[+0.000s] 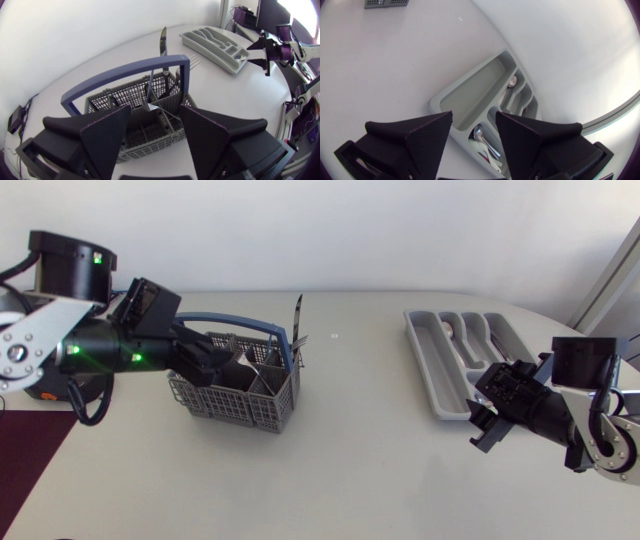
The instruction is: Unload the cutlery basket into the drawer organizer.
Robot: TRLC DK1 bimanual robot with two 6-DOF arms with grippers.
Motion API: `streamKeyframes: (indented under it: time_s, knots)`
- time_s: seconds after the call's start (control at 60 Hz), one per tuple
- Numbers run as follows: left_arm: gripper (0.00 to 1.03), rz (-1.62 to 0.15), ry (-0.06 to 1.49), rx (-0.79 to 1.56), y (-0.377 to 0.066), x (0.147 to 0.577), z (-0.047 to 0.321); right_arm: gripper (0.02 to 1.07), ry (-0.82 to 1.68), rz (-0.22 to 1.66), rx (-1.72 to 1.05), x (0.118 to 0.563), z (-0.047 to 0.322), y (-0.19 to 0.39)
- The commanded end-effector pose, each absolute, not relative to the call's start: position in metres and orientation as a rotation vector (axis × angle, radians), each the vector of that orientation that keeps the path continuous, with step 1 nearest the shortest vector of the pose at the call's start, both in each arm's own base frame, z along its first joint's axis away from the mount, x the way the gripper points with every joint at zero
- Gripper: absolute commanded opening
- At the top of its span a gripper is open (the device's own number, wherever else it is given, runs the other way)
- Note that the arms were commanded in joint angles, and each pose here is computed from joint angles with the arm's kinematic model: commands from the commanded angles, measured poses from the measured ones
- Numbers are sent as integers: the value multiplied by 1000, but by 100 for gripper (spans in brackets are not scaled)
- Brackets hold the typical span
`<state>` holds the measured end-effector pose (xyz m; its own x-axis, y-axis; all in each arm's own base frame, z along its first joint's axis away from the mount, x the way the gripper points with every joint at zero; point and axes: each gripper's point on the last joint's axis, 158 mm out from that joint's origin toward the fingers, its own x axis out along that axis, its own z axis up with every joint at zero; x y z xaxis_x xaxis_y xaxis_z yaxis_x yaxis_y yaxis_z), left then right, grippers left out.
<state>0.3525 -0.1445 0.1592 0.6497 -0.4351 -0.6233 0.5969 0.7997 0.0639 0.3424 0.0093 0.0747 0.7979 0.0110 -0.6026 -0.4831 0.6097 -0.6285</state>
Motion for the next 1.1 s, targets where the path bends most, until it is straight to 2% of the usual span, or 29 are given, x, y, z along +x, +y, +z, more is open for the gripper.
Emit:
streamKeyframes:
  time_s: [0.0,0.233,0.433,0.783,0.817,0.9,1.0,1.083]
  knots:
    - [69,-606,672,318,-153,362,168,68,627,310,-865,333,63,9]
    - [69,-564,803,402,-159,365,169,69,636,321,-872,329,58,9]
    - [68,-491,895,446,-145,374,158,69,623,316,-876,329,63,9]
    - [64,-424,956,482,-143,398,135,69,614,312,-877,328,66,9]
    - [60,-420,961,482,-143,400,133,69,614,312,-878,328,66,9]
    - [58,-419,963,480,-146,405,130,69,615,310,-880,327,65,7]
    - [50,-408,958,485,-150,410,128,69,618,309,-879,327,64,6]
    - [40,-407,953,482,-153,412,129,69,620,308,-878,326,63,5]
